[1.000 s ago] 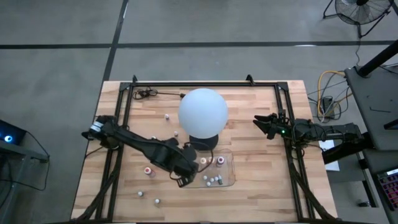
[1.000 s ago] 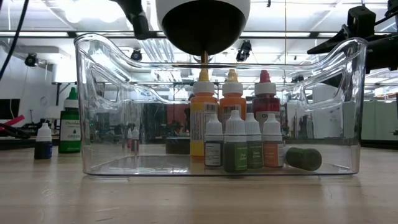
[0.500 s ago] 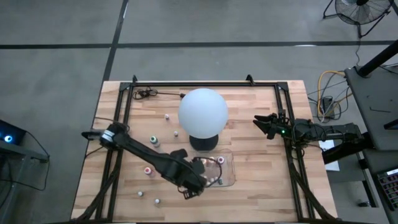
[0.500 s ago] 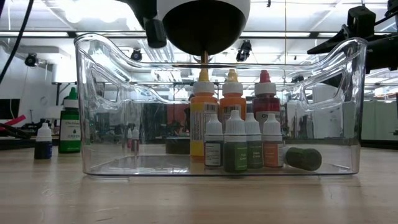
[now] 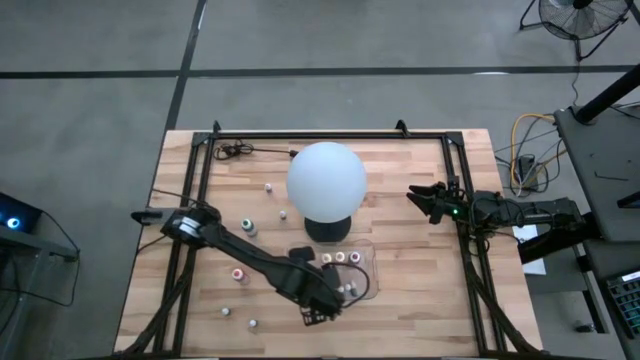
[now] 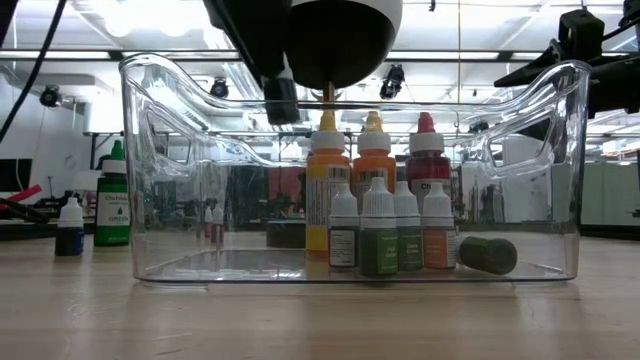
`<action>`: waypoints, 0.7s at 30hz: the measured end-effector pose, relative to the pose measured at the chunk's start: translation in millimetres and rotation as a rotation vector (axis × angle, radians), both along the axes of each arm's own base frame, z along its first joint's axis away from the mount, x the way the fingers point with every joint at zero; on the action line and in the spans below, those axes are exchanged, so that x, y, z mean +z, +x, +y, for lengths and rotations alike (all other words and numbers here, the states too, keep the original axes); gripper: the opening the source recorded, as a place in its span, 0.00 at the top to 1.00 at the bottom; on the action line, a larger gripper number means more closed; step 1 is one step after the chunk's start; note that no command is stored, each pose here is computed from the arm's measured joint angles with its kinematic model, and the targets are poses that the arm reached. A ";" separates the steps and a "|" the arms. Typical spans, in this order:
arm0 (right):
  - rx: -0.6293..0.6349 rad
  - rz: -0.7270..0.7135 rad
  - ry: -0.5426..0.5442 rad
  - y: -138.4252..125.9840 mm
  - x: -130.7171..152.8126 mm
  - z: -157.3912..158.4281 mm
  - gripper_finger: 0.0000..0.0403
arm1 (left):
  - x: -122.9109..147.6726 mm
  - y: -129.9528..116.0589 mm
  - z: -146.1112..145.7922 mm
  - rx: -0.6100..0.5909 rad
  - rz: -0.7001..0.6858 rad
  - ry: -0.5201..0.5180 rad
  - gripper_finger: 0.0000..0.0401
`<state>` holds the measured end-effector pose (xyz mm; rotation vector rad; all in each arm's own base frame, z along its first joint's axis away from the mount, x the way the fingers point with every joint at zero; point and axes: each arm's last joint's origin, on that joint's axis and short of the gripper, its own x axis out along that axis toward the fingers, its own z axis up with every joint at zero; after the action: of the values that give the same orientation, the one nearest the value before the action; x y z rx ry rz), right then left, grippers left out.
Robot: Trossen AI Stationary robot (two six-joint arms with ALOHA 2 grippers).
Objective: Pick & Place food coloring
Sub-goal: Put the small black food coloring bottle into the transparent bin
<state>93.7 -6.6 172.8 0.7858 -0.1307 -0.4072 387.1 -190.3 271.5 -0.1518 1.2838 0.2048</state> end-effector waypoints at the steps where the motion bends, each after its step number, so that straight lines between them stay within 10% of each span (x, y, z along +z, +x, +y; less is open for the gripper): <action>1: 0.000 0.000 0.000 0.0 0.0 0.0 0.25 | -2.1 1.1 -0.6 -0.003 0.002 0.001 0.93; 21: 0.000 0.000 0.000 0.0 0.0 0.0 0.25 | -45.9 19.2 -7.8 -0.008 0.051 0.027 0.93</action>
<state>93.7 -6.6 172.8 0.7860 -0.1310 -0.4074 406.3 -198.1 225.6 -0.1191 1.3317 0.2203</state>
